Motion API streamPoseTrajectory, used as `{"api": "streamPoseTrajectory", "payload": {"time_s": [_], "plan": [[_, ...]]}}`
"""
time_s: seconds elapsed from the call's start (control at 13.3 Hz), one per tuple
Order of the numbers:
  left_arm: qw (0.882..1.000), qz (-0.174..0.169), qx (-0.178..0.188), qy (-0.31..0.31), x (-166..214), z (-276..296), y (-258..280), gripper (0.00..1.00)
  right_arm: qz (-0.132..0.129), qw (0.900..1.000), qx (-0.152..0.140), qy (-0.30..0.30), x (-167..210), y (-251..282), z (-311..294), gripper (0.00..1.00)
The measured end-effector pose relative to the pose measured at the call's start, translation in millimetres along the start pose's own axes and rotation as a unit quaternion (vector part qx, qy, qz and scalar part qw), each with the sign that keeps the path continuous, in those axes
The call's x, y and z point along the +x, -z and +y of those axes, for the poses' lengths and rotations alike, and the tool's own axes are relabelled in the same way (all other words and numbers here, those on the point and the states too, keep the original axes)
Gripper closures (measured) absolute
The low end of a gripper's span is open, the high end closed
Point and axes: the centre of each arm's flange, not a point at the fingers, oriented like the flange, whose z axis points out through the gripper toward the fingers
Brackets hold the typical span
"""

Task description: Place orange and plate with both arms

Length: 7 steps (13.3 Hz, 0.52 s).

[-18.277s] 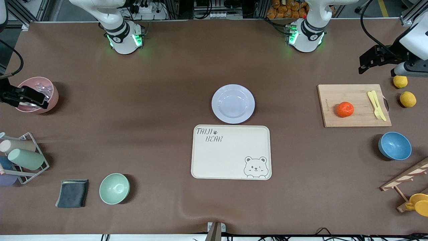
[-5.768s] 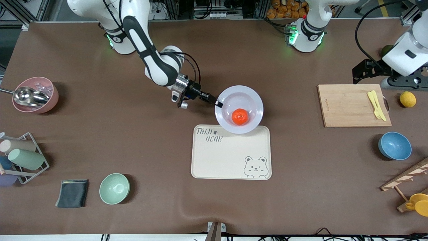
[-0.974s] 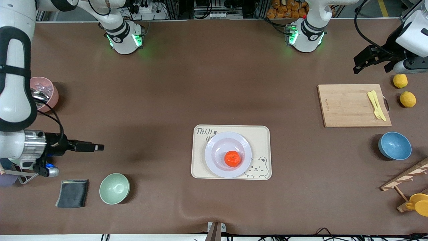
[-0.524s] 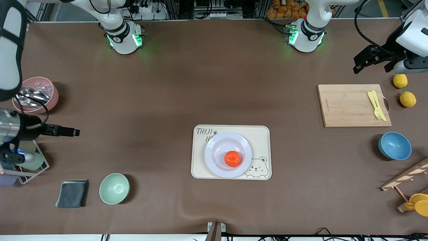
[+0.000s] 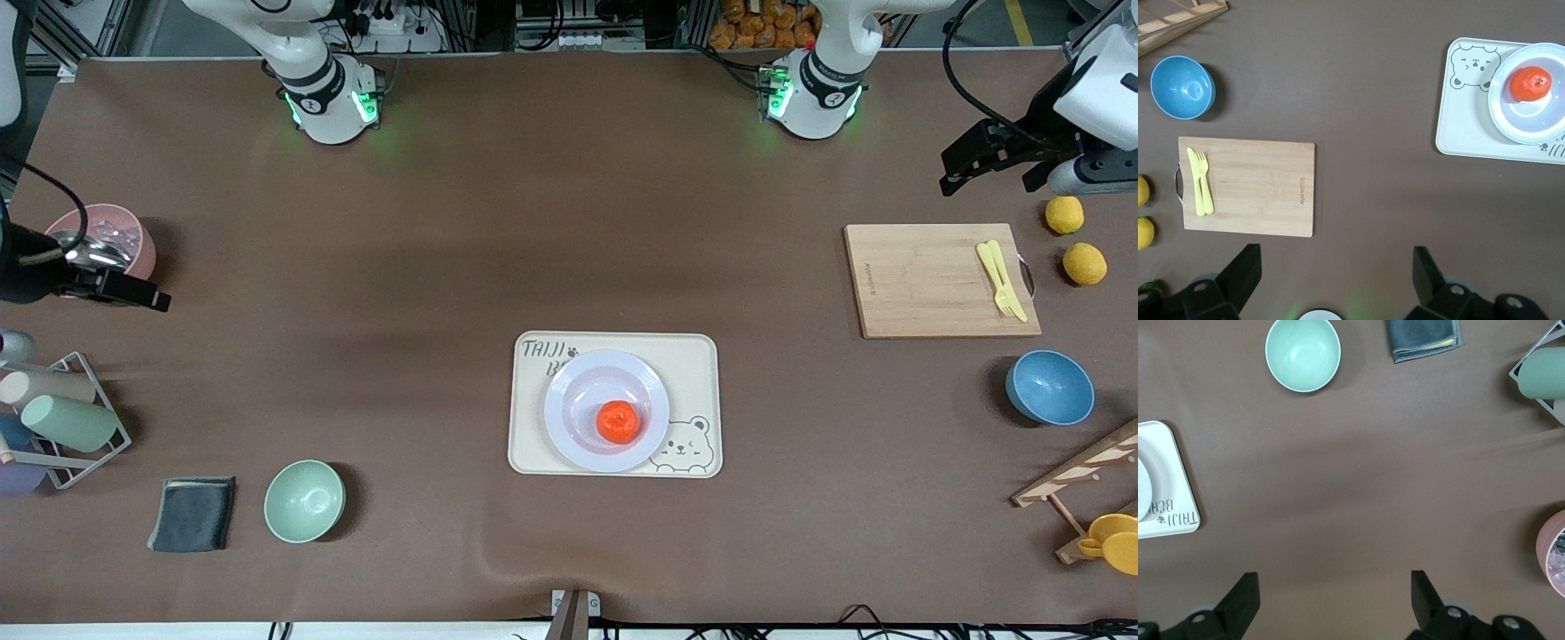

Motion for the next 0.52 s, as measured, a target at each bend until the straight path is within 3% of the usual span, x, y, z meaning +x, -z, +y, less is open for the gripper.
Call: {"api": "streamPoseTrajectory", "payload": {"time_s": [0.3, 0.52], "plan": [[1.0, 0.0, 0.0, 0.001, 0.1, -0.6, 0.0, 0.0, 0.018, 1.0, -0.011, -0.003, -38.1, 20.3, 6.8, 0.0], [1.0, 0.0, 0.0, 0.001, 0.1, -0.7, 0.0, 0.0, 0.026, 0.999, -0.023, -0.004, -41.7, 18.1, 10.5, 0.0]]}}
